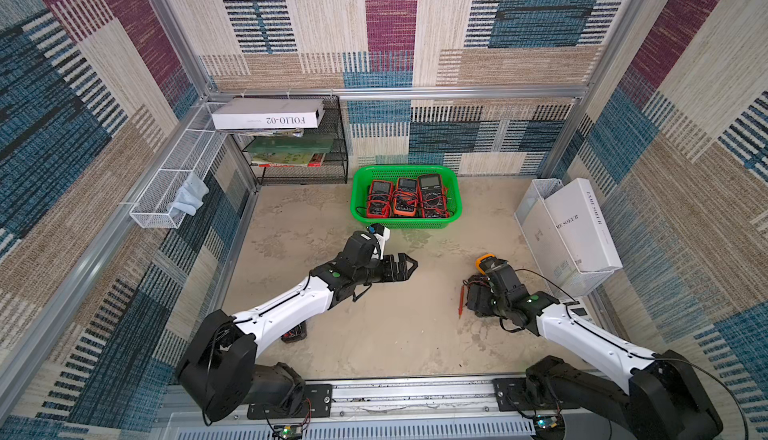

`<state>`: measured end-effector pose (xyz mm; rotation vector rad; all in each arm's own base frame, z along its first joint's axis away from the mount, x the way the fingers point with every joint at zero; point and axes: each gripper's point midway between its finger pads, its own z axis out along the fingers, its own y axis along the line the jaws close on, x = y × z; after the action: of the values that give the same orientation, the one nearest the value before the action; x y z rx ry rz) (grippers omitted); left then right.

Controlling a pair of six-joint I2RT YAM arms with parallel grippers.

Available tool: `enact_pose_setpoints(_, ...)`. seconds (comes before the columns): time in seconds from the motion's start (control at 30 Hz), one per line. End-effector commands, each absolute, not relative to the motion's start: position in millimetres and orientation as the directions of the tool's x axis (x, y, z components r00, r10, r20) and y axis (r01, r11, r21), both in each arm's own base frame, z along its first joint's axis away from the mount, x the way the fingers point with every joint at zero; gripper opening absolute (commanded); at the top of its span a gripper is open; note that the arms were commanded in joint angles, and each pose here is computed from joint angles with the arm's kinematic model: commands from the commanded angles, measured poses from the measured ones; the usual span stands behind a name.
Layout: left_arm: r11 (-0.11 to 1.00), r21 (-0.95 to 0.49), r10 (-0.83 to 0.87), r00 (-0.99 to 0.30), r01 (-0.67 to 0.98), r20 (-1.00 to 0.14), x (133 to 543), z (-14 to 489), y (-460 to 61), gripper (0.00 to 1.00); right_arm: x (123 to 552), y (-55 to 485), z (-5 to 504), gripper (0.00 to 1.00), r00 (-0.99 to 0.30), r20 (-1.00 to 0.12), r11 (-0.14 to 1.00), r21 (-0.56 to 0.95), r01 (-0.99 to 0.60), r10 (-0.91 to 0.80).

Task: Put the multimeter into the basket
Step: Pick up the multimeter from the center of the board.

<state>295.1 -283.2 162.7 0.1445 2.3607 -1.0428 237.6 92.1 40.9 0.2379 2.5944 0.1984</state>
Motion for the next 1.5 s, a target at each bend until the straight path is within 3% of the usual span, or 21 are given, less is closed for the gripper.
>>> enact_pose_setpoints(0.0, 0.673, -0.66, -0.117, -0.833, 0.334, -0.541, 297.8, 169.6, -289.3, 1.0, 241.7, 96.5, 41.9, 1.0, -0.844, -0.497, 0.973, 0.201, 0.114, 0.201)
enact_pose_setpoints(0.2, 0.672, -0.662, -0.121, -0.833, 0.332, -0.539, 299.1, 168.0, -290.4, 1.0, 241.4, 98.2, 37.8, 0.93, -0.851, -0.49, 0.974, 0.201, 0.104, 0.192)
enact_pose_setpoints(0.67, 0.679, -0.658, -0.134, -0.827, 0.324, -0.545, 300.3, 170.3, -287.2, 1.0, 243.3, 106.6, 37.7, 0.62, -0.852, -0.494, 0.973, 0.222, 0.066, 0.171)
enact_pose_setpoints(1.47, 0.817, -0.535, -0.209, -0.757, 0.213, -0.619, 314.8, 186.3, -236.4, 1.0, 270.6, 164.6, 100.4, 0.6, -0.807, -0.583, 0.953, 0.289, -0.094, 0.097)
